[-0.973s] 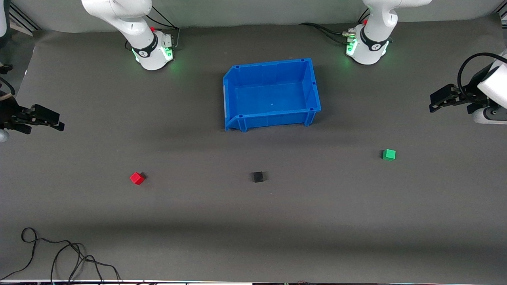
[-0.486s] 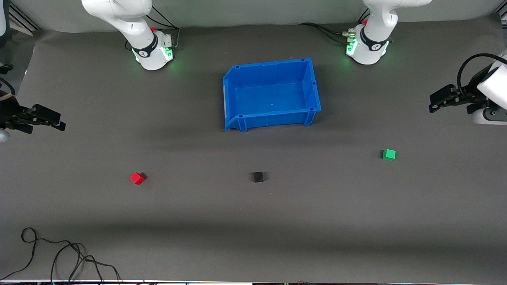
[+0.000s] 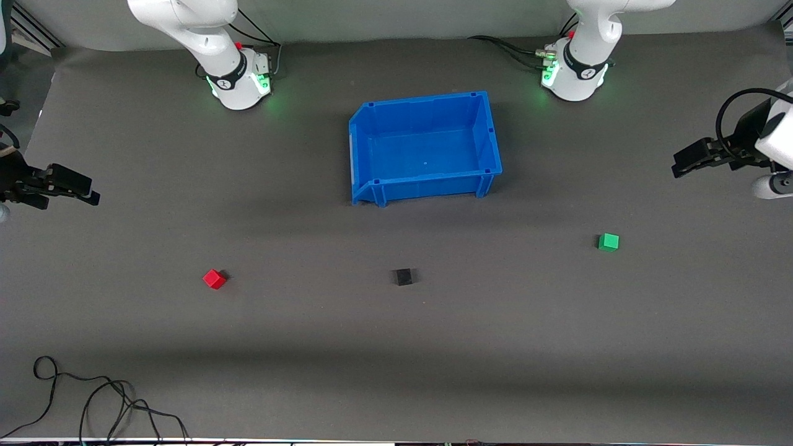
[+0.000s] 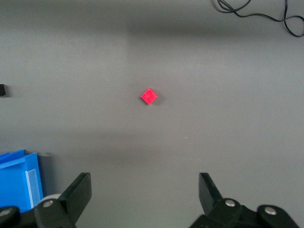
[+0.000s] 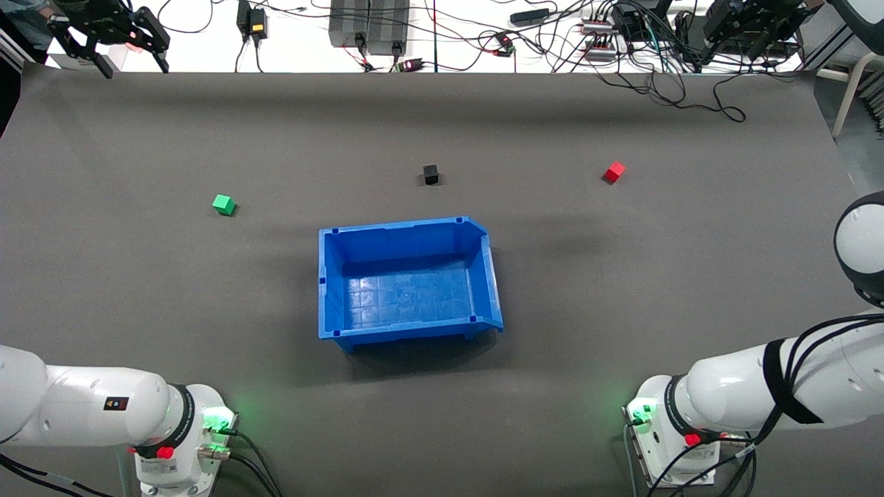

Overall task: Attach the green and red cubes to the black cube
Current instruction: 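Move the right gripper toward the red cube while the left gripper approaches the green cube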

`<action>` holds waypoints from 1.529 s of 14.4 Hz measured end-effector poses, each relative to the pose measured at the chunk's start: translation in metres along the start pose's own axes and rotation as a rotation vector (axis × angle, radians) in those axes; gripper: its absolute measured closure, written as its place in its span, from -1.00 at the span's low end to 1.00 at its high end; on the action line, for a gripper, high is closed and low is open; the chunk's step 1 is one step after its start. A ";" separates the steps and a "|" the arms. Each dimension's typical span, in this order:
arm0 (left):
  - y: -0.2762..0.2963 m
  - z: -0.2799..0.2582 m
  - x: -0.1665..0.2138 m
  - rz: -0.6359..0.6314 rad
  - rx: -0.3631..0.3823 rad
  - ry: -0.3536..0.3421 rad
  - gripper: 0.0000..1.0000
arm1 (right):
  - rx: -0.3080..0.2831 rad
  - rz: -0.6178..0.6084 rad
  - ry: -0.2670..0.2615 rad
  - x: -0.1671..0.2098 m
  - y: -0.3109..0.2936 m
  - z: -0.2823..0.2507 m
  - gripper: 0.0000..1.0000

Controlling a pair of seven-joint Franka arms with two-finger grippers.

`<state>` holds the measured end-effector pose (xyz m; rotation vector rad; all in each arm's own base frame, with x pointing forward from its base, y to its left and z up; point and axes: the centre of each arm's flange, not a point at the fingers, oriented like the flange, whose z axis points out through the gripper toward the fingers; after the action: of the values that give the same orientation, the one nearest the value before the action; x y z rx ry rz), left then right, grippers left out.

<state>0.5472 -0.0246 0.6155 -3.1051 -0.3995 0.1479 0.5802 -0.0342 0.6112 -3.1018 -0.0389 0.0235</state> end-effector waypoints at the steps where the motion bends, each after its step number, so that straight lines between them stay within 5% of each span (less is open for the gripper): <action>1: -0.001 0.001 -0.001 -0.093 0.004 -0.012 -1.00 | 0.000 0.000 0.000 0.001 0.000 0.000 -1.00; 7: -0.015 0.001 0.001 -0.743 -0.032 -0.063 -1.00 | -0.031 0.086 -0.004 0.004 0.031 0.003 -1.00; 12: -0.066 0.016 0.017 -1.208 -0.146 -0.197 -1.00 | -0.009 0.436 0.019 0.008 0.045 0.001 -1.00; 16: -0.114 0.075 0.036 -1.391 -0.263 -0.272 -1.00 | -0.009 0.770 0.016 0.028 0.039 0.027 -1.00; 22: -0.136 0.174 0.038 -1.479 -0.412 -0.317 -1.00 | -0.025 0.777 -0.143 0.073 0.039 0.148 -0.99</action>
<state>0.5331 0.1163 0.4419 -2.1558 -2.6797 0.5250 0.6522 -0.0651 0.4609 -2.9086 1.1461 0.2629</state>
